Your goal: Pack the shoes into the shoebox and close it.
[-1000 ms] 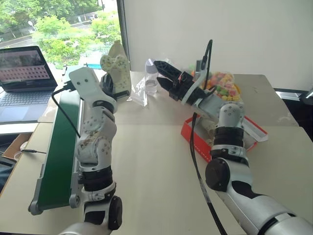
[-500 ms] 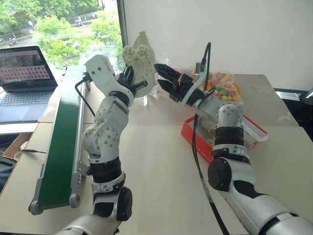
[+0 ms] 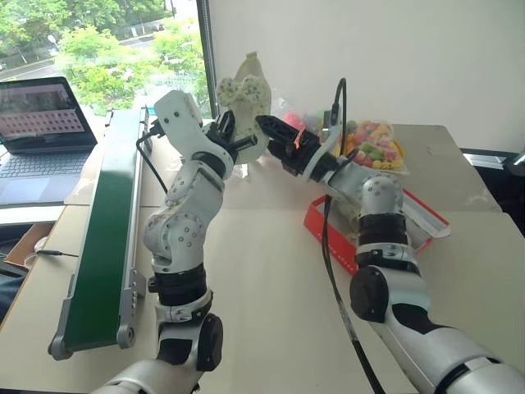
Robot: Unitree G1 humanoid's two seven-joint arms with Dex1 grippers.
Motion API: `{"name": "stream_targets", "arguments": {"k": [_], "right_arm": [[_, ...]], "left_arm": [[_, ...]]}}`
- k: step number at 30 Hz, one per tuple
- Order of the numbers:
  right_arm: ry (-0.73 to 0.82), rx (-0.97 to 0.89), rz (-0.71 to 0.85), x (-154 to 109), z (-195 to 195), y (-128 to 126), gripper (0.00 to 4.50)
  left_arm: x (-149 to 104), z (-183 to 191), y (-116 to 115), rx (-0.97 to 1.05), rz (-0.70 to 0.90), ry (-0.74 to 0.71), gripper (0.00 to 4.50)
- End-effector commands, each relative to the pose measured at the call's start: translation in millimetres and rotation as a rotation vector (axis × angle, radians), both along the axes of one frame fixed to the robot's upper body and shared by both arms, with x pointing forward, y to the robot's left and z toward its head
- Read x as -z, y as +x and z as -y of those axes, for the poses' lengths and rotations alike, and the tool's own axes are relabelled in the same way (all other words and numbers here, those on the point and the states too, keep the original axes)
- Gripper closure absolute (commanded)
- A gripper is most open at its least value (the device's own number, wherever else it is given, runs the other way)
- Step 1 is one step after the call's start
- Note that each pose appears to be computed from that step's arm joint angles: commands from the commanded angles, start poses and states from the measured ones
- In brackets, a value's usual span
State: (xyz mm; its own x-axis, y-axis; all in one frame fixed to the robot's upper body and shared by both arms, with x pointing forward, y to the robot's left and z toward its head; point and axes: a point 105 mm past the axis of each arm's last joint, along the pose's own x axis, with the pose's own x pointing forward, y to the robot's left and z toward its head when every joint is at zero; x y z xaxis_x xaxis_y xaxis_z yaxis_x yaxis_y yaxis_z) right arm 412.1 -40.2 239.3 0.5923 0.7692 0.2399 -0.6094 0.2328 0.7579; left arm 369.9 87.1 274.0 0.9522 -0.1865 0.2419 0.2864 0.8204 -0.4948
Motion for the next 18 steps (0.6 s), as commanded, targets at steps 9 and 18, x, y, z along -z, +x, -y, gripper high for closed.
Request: {"name": "stream_targets", "arguments": {"k": [9, 18], "right_arm": [[0.023, 0.008, 0.072, -19.9, 0.2, 0.5, 1.37], [0.014, 0.036, 0.095, -29.5, 7.1, 2.6, 3.75]], "left_arm": [[-10.5, 25.3, -11.4, 0.103, 0.034, -0.004, 4.50], [12.7, 20.1, -8.4, 0.136, -0.059, 0.046, 4.50]]}}
